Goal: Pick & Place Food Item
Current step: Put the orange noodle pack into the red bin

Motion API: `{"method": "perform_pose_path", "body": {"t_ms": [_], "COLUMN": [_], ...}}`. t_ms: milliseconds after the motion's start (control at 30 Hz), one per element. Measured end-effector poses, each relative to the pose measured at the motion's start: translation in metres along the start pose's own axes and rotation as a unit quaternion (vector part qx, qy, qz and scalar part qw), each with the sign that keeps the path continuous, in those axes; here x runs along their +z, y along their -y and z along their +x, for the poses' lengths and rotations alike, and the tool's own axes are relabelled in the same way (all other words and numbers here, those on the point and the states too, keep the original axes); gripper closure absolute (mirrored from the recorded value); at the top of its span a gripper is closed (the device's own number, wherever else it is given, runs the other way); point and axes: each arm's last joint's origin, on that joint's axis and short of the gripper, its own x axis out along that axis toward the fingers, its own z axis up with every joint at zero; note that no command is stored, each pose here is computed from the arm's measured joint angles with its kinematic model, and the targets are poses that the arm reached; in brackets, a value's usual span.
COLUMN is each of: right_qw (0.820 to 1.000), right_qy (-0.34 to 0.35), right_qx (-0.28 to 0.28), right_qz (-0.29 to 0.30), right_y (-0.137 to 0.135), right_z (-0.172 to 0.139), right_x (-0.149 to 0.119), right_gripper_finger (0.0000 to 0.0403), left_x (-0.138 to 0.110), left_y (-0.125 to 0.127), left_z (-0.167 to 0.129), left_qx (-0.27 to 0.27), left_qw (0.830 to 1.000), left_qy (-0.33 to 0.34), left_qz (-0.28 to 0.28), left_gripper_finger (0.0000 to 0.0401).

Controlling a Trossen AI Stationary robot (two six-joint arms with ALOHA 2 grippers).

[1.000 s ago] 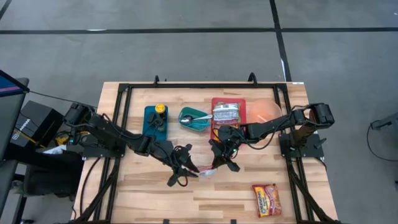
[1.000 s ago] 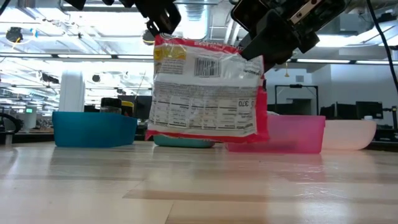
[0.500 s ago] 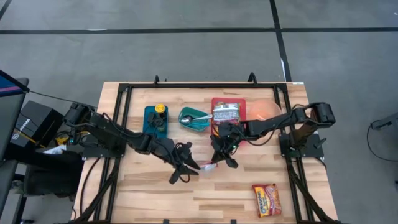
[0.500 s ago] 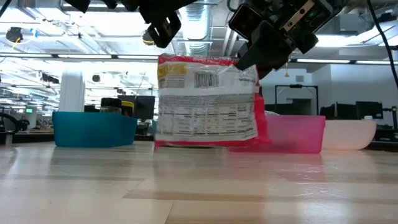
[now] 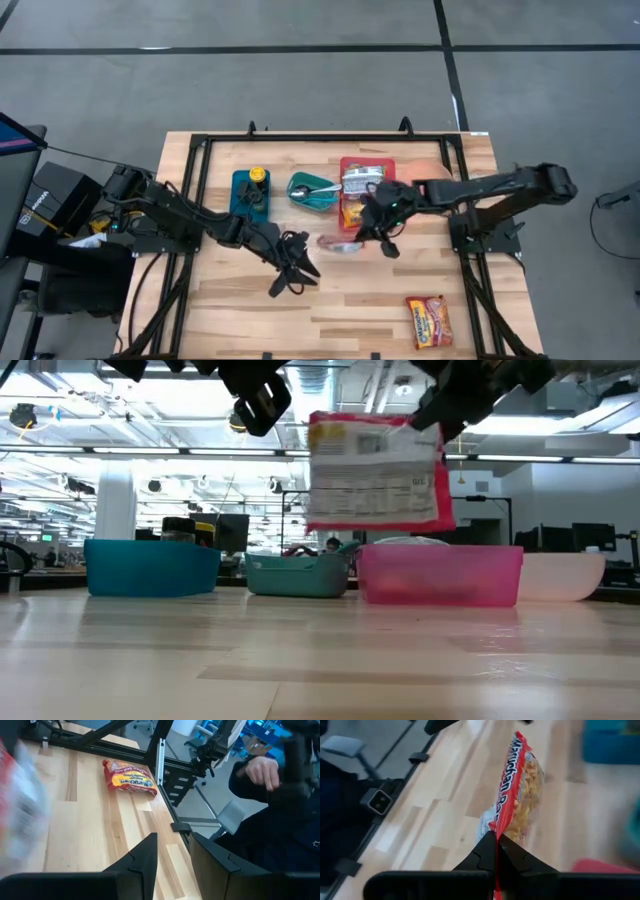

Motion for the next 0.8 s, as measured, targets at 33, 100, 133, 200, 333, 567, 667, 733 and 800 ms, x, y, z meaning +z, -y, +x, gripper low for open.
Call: {"method": "perform_pose_path", "body": {"t_ms": [33, 100, 133, 200, 333, 567, 667, 733, 800], "right_qw": [1.0, 0.999, 0.999, 0.998, 0.995, 0.988, 0.986, 0.987, 0.988], "right_qy": [0.002, 0.007, 0.01, 0.015, 0.023, -0.002, -0.012, -0.017, -0.018], "right_qx": [-0.01, -0.031, -0.043, -0.063, -0.094, -0.15, -0.157, -0.145, -0.134], "right_qz": [-0.001, 0.001, 0.002, 0.007, 0.015, 0.042, 0.058, 0.07, 0.079], "right_y": [-0.001, -0.001, -0.001, 0.002, 0.01, 0.032, 0.042, 0.048, 0.052], "right_z": [-0.007, -0.021, -0.028, -0.042, -0.066, -0.093, -0.097, -0.098, -0.098], "right_x": [0.001, 0.002, 0.002, 0.002, -0.001, -0.015, -0.027, -0.035, -0.042], "right_gripper_finger": [0.0403, 0.0403, 0.0403, 0.0403, 0.0403, 0.0403, 0.0403, 0.0403, 0.0403], "left_x": [0.0, -0.001, -0.001, -0.001, -0.002, -0.002, -0.002, -0.002, -0.002], "left_y": [0.0, 0.001, 0.002, 0.003, 0.004, 0.004, 0.004, 0.004, 0.004], "left_z": [0.0, 0.0, 0.0, 0.001, 0.001, 0.001, 0.001, 0.001, 0.001], "left_qx": [0.0, -0.002, -0.003, -0.005, -0.006, -0.006, -0.006, -0.006, -0.006], "left_qw": [1.0, 1.0, 1.0, 1.0, 1.0, 1.0, 1.0, 1.0, 1.0], "left_qy": [0.0, -0.001, -0.001, -0.002, -0.003, -0.003, -0.003, -0.003, -0.003], "left_qz": [0.0, 0.001, 0.001, 0.002, 0.002, 0.002, 0.002, 0.002, 0.002], "left_gripper_finger": [0.0292, 0.0292, 0.0292, 0.0292, 0.0292, 0.0292, 0.0292, 0.0292, 0.0292]}}
